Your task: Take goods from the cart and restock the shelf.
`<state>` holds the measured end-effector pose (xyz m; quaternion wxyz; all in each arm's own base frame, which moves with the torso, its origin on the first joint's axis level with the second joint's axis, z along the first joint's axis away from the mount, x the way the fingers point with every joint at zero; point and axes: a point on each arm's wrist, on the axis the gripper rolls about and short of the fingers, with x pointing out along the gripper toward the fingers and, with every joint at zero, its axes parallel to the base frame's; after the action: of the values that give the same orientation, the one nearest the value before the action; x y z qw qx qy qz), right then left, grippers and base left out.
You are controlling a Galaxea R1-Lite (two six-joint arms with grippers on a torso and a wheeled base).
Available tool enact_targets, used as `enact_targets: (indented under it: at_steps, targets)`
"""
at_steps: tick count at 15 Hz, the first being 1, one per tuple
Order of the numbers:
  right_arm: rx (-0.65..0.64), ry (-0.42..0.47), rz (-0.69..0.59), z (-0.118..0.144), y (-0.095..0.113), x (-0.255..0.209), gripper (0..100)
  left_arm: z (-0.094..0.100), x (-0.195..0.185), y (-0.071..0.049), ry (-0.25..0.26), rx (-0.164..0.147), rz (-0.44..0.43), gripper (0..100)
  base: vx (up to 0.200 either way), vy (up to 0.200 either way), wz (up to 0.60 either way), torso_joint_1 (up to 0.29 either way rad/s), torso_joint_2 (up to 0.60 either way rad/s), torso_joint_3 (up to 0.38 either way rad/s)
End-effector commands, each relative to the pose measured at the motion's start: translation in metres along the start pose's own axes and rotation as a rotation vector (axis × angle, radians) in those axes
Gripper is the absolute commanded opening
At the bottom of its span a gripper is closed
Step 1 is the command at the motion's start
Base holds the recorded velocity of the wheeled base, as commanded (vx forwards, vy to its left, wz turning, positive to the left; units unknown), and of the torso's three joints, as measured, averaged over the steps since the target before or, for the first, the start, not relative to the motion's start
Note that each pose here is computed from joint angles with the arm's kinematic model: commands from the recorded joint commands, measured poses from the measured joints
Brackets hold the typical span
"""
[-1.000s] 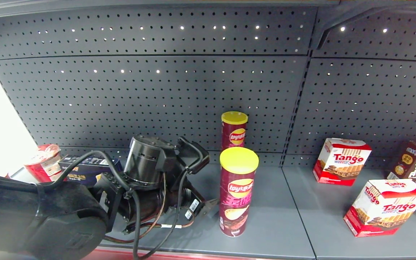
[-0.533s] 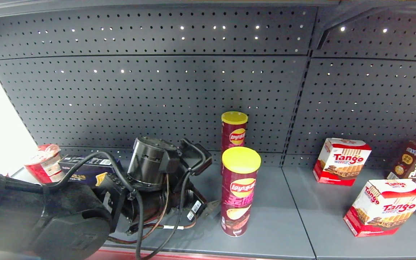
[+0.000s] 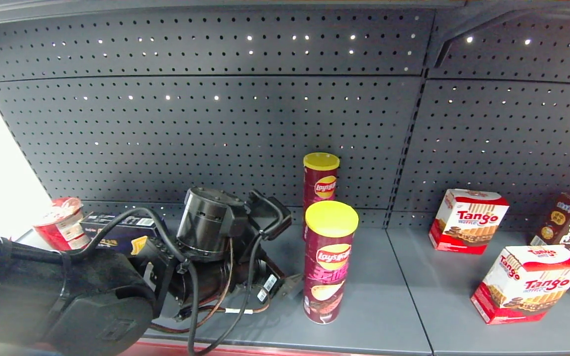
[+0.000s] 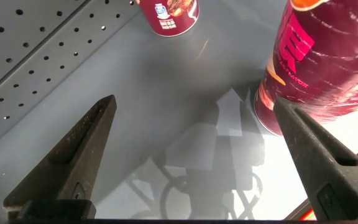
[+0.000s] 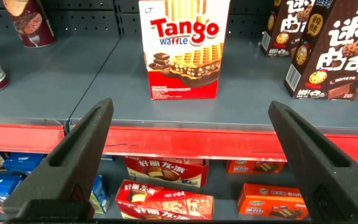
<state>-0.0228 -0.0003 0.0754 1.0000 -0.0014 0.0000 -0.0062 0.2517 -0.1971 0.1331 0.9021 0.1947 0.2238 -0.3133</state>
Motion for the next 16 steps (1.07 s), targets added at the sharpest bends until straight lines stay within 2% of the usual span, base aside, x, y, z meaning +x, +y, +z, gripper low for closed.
enact_targets:
  at_steps: [1,3,6,8,12,16]
  targets:
    - [0.000,0.000,0.000,0.000,0.000,0.000,100,-0.001,0.000,0.000,0.002,-0.003,0.000,100,0.000,0.000,0.00,0.000,0.00,0.000]
    - [0.000,0.000,0.000,0.000,0.000,0.000,100,-0.006,-0.003,0.003,0.017,-0.013,0.012,100,0.000,0.000,0.00,0.000,0.00,0.000]
    - [0.000,0.000,0.000,0.000,0.000,0.000,100,-0.010,-0.027,0.009,0.000,-0.054,0.038,100,0.000,0.000,0.00,0.000,0.00,0.000]
    - [0.000,0.002,0.000,0.000,0.000,0.000,100,-0.014,-0.048,0.009,-0.021,-0.067,0.047,100,0.000,0.000,0.00,0.000,0.00,0.000]
    - [0.000,0.002,0.000,0.000,0.000,0.000,100,-0.026,-0.105,0.009,-0.101,-0.102,0.103,100,0.000,0.000,0.00,0.000,0.00,0.000]
    - [0.000,0.000,0.000,0.000,0.000,0.000,100,-0.032,-0.150,0.022,-0.215,-0.174,0.187,100,0.000,0.000,0.00,0.000,0.00,0.000]
